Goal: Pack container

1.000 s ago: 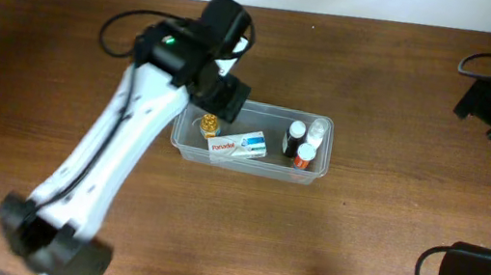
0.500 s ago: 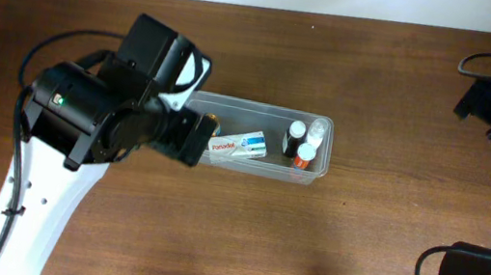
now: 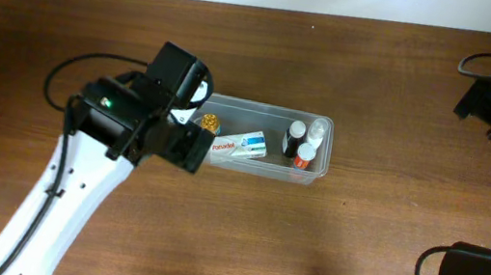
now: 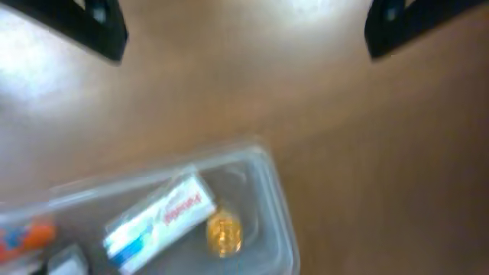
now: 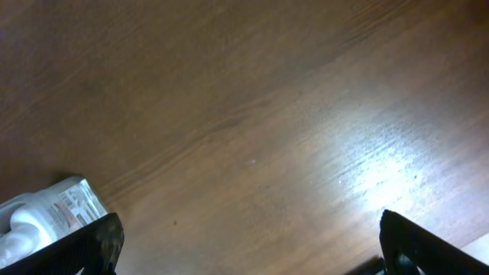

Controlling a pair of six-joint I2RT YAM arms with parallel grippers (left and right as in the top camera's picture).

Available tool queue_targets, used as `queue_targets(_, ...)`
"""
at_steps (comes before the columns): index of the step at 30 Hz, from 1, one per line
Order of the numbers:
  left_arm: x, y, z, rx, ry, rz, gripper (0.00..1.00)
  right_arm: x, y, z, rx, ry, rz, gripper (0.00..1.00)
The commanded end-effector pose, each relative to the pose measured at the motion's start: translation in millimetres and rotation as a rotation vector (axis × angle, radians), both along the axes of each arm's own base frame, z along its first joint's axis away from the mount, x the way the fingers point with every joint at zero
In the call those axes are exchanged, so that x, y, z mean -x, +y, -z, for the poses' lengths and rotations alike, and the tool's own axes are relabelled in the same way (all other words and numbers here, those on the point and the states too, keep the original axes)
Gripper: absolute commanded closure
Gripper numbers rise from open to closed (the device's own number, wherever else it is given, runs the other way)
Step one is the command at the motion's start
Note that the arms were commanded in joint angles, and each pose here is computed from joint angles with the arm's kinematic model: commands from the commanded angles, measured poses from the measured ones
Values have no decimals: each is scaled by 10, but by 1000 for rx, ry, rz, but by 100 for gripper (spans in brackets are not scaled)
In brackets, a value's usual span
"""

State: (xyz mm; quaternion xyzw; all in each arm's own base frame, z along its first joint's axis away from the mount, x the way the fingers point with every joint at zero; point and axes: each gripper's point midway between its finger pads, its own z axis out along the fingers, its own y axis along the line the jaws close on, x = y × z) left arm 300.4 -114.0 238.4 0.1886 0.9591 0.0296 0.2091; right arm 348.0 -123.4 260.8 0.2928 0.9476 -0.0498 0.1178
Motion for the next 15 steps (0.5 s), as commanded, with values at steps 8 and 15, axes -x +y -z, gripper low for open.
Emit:
queue_targets(8, -152, 249, -54, 195, -522, -74, 1, 22, -18, -115, 7, -38, 18, 2)
queue_targets(15, 9, 615, 85, 340, -767, -128, 1, 22, -18, -115, 7, -38, 18, 2)
